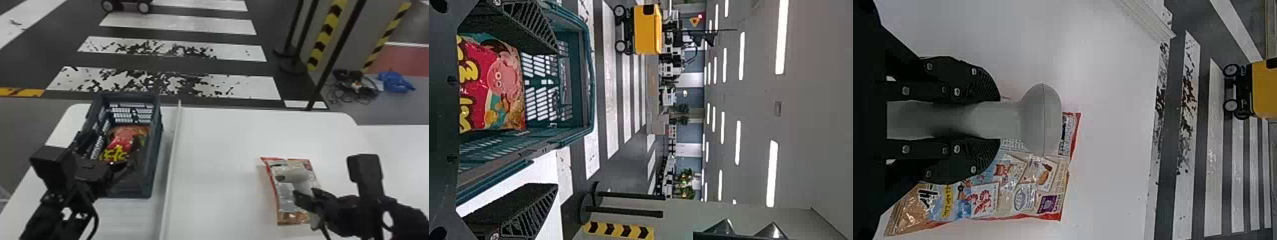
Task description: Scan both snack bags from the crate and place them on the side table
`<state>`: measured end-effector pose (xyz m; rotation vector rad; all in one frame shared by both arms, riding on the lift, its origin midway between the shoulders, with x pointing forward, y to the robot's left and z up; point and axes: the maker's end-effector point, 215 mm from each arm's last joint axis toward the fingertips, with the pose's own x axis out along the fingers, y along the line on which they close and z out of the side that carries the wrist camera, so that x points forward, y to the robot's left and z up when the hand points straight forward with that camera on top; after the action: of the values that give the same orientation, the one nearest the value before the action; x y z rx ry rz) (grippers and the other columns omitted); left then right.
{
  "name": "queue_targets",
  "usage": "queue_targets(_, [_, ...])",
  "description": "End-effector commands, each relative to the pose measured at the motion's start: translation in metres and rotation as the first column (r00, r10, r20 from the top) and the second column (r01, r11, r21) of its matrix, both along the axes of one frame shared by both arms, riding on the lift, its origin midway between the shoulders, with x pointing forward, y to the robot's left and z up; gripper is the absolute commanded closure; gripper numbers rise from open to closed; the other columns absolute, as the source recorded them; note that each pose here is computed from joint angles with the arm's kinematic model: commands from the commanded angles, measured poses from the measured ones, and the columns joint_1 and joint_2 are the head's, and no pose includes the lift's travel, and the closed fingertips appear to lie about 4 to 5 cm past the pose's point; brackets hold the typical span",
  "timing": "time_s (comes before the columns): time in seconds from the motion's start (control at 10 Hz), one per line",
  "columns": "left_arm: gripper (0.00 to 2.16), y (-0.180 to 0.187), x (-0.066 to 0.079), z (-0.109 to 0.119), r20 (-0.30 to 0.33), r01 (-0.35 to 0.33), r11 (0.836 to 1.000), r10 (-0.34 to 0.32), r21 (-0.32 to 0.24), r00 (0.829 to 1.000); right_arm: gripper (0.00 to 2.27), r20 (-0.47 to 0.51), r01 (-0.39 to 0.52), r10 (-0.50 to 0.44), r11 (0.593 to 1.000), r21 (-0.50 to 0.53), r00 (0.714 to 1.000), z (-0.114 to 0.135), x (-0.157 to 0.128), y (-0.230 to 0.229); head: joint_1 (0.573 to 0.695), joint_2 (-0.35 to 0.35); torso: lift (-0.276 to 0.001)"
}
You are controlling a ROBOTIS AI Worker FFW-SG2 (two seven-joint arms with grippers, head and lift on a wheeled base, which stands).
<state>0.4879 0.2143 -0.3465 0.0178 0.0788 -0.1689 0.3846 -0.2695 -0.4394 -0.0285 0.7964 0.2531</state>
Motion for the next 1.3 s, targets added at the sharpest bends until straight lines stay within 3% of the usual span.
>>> queue_targets(0.0, [0.04,0.001,0.0,0.001,0.005,0.002,1.0,-0.002,0.001,1.0,2.23,-0.002,-0.009,0.009,1.0,-0.001,1.0,-0.001,0.006,0.008,0.695,-0.074,-0.098])
queue_targets(0.2, [0.04,0.002,-0.001,0.003,0.006,0.003,1.0,-0.003,0.002,1.0,2.23,0.008,-0.002,0.002,1.0,-0.019,1.0,0.004,0.017,0.005,0.695,-0.061,-0.098])
queue_targets(0.6, [0.04,0.003,-0.001,0.003,0.01,0.002,1.0,-0.002,-0.003,1.0,2.23,-0.065,0.021,-0.022,1.0,-0.016,0.998,-0.024,0.013,0.0,0.695,-0.065,-0.098])
queue_targets(1.2, [0.04,0.003,0.001,0.005,0.014,-0.002,1.0,0.002,-0.006,1.0,2.23,-0.04,0.027,-0.028,1.0,-0.015,0.999,-0.016,0.02,-0.005,0.695,-0.065,-0.098])
